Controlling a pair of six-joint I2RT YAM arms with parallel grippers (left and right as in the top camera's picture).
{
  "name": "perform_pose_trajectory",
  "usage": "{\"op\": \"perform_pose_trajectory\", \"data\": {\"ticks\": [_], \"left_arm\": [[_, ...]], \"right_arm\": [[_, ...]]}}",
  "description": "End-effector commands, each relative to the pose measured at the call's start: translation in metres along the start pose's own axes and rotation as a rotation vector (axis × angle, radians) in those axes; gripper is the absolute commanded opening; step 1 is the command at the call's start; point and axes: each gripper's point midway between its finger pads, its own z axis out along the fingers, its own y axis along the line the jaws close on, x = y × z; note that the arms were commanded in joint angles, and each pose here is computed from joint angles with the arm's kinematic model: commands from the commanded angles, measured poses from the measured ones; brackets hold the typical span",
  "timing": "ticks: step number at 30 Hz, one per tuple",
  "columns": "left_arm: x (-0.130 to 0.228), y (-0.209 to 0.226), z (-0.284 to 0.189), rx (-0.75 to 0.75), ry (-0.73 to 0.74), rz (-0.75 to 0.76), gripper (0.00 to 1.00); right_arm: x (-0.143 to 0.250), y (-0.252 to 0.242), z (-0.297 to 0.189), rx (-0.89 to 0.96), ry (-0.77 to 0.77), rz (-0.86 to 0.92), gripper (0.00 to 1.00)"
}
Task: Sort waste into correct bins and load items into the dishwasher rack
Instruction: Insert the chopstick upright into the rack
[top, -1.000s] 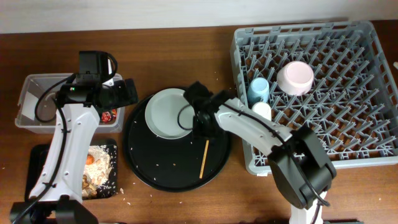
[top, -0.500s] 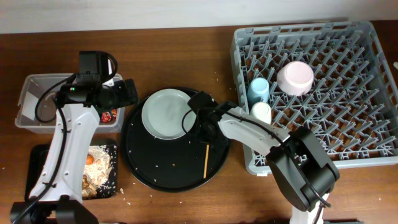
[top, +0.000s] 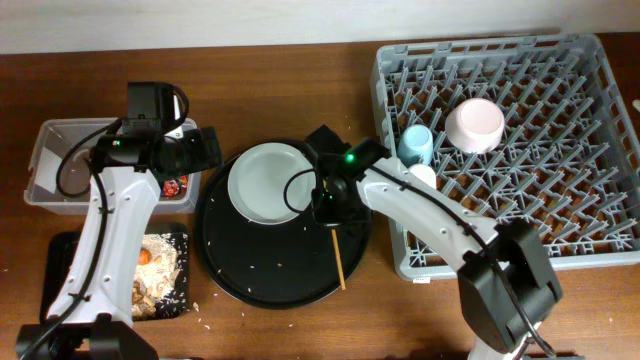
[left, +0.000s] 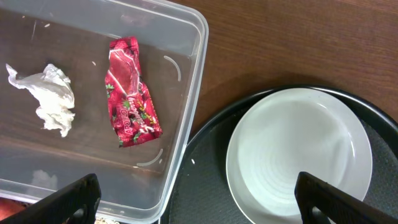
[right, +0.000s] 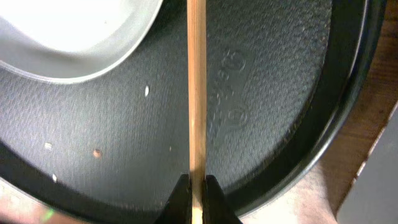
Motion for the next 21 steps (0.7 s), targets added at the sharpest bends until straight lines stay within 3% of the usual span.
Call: {"op": "perform_pose_trajectory", "data": {"ticks": [1, 4, 6, 8, 10, 13, 16, 21], "left_arm": [[-0.003, 0.001, -0.002, -0.007, -0.011, -0.006, 0.99], [-0.003, 0.001, -0.002, -0.008, -0.011, -0.006, 0.99], [-0.003, 0.001, -0.002, -0.008, -0.011, -0.006, 0.99], [-0.003, 0.001, -0.002, -0.008, -0.011, -0.006, 0.99], [-0.003, 0.001, -0.002, -0.008, -0.011, -0.006, 0.99], [-0.003, 0.001, -0.002, -0.008, -0.011, -0.006, 0.99], [-0.003, 0.001, -0.002, -0.008, -0.011, -0.006, 0.99], [-0.003, 0.001, -0.002, -0.007, -0.011, -0.006, 0.99]], "right_arm": [[-0.012, -0.001, -0.060, -0.073, -0.112, -0.062, 0.04], [-0.023, -0.059, -0.130, -0.058, -0.204, -0.057, 0.04], [-0.034, -0.139, -0.170, 0.075, -0.304, -0.003, 0.04], [-0.037, -0.208, -0.179, 0.241, -0.296, -0.037, 0.04], [-0.044, -0.252, -0.171, 0.290, -0.270, -0.033, 0.04], [-0.055, -0.270, -0.138, 0.298, -0.190, -0.131, 0.04], [-0.057, -0.274, -0.102, 0.257, -0.086, -0.118, 0.04], [-0.064, -0.250, -0.083, 0.093, -0.089, -0.122, 0.04]]}}
